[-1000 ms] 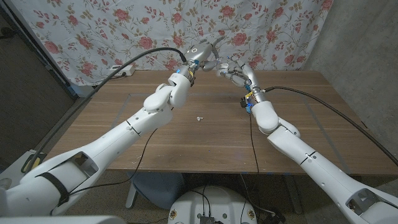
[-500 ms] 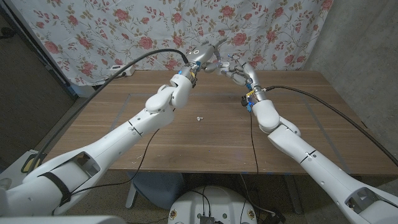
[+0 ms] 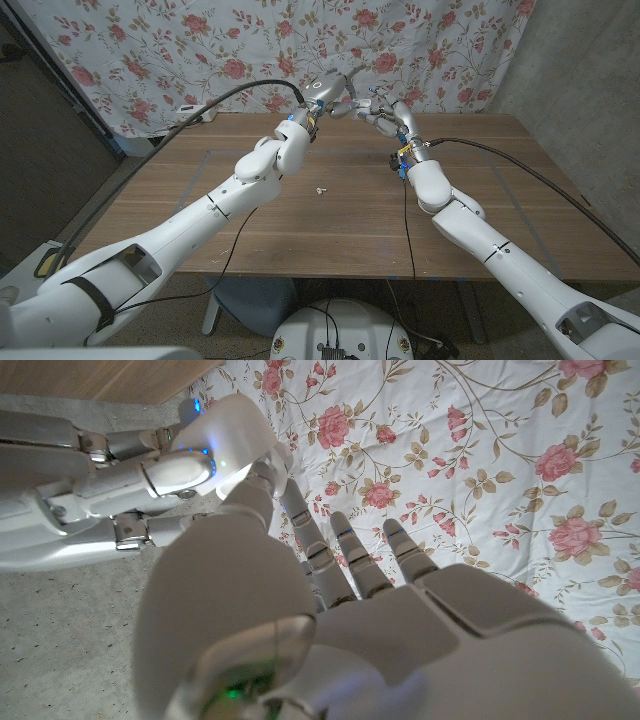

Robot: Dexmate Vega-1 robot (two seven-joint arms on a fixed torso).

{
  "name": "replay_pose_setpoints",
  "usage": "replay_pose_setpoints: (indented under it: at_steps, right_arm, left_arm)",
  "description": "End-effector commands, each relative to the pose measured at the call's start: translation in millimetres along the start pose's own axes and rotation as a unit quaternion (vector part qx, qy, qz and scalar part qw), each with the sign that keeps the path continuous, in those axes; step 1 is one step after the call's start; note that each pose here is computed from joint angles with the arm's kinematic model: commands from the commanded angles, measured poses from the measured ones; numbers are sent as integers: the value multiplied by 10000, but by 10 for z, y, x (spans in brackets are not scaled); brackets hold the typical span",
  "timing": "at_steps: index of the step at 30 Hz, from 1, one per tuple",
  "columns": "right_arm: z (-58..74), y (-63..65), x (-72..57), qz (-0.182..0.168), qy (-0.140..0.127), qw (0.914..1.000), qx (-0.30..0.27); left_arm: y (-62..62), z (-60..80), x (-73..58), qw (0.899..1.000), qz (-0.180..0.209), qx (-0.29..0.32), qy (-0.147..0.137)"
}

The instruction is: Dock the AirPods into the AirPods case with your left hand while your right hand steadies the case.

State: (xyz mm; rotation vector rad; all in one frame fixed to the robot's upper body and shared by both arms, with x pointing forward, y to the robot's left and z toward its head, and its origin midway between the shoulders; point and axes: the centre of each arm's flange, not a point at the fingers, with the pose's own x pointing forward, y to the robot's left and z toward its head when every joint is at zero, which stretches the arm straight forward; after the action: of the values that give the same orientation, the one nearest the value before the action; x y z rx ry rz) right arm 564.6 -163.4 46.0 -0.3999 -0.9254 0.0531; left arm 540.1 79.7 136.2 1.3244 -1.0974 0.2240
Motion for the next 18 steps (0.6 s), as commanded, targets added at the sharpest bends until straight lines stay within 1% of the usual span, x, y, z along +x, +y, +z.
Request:
replay_pose_setpoints:
  at_steps: [1, 6, 10, 15, 18]
  right_arm:
    - [25, -4, -18, -30, -32, 10000, 22]
    - [40, -3, -17, -38, -60, 10000, 25]
    - [46, -4, -14, -78, -53, 9999, 39]
    - [40, -17, -9, -98, -40, 9999, 43]
    - [35, -33, -11, -119, -36, 9999, 47]
  left_arm:
    - [-20, 20, -37, 10000, 5, -6, -14]
    - [-19, 34, -47, 10000, -42, 33, -36]
    - [-18, 42, -59, 9999, 18, 62, -83]
    - [-12, 31, -82, 9999, 115, 21, -58]
    - [-19, 27, -88, 9999, 79, 0, -79]
